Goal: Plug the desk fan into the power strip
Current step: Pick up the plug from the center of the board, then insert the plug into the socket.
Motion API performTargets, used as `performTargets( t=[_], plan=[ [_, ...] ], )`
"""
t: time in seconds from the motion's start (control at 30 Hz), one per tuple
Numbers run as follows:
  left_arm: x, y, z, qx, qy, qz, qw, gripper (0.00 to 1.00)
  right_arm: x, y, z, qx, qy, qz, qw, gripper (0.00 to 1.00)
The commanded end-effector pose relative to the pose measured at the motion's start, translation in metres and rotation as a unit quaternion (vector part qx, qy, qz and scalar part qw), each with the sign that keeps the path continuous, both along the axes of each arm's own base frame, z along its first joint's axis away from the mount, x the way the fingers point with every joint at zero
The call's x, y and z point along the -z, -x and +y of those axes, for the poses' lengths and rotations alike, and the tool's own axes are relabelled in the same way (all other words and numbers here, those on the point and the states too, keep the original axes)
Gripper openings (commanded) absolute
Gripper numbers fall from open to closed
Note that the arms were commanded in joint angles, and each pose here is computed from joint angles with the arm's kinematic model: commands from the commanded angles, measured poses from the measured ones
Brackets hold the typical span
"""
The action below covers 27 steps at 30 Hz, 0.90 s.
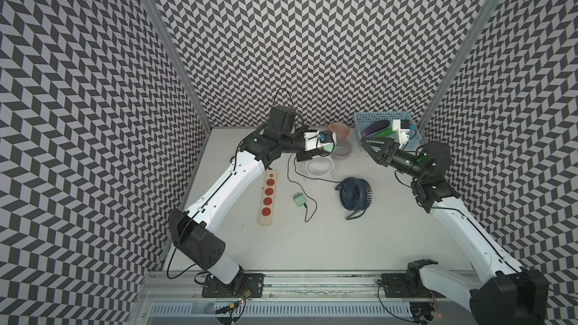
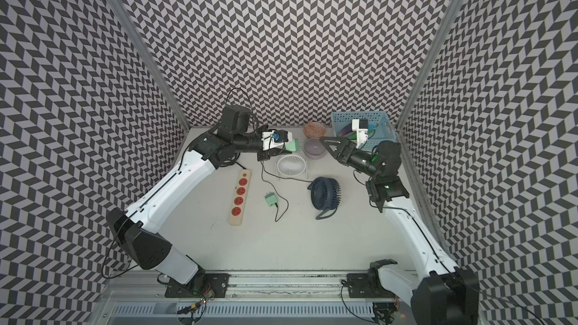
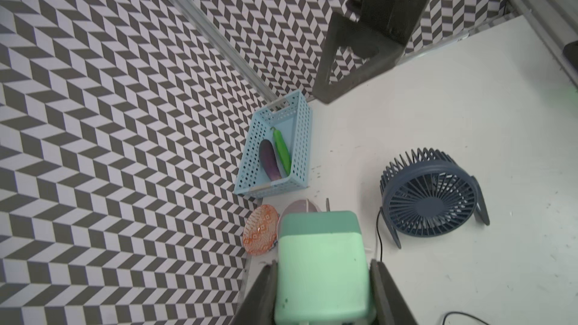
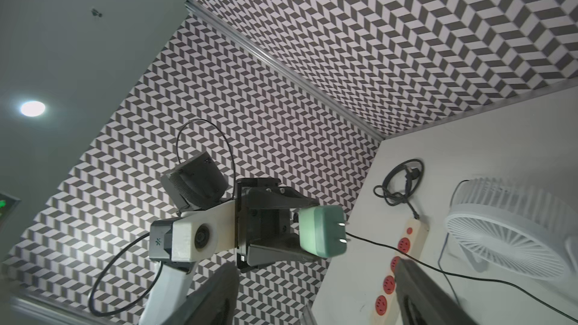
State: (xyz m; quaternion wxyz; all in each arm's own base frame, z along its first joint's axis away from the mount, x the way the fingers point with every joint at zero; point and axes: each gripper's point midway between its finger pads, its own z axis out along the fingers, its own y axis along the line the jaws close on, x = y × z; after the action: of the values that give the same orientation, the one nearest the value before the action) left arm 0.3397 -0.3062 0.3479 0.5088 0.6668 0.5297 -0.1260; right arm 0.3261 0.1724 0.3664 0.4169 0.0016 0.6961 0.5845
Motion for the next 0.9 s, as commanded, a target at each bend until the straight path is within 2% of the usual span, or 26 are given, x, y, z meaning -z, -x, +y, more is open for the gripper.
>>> performTargets(
  t=[0.0, 0.13, 0.27, 0.43, 0.6, 0.87],
  plan=[
    [0.001, -0.002, 0.025, -0.021, -0.032, -0.034, 0.999, 0.00, 0.011, 0.003, -0.013, 0.030, 0.076, -0.045, 0.996, 0.84],
    [0.023, -0.015, 0.049, -0.049, -0.077, -0.037, 0.995, 0.00, 0.026, 0.003, -0.027, 0.068, 0.130, -0.058, 0.987, 0.89],
    [0.048, -0.025, 0.070, -0.073, -0.119, -0.034, 0.990, 0.00, 0.033, 0.004, -0.040, 0.103, 0.181, -0.080, 0.975, 1.00],
    [0.074, -0.038, 0.093, -0.105, -0.167, -0.025, 0.980, 0.00, 0.044, 0.003, -0.056, 0.143, 0.243, -0.099, 0.954, 1.00],
    [0.108, -0.036, 0.108, -0.100, -0.205, 0.017, 0.973, 0.00, 0.067, 0.005, -0.069, 0.178, 0.272, -0.097, 0.941, 1.00],
    [0.176, -0.037, 0.145, -0.117, -0.324, 0.068, 0.936, 0.00, 0.078, 0.022, -0.076, 0.207, 0.304, -0.140, 0.920, 1.00]
  ],
)
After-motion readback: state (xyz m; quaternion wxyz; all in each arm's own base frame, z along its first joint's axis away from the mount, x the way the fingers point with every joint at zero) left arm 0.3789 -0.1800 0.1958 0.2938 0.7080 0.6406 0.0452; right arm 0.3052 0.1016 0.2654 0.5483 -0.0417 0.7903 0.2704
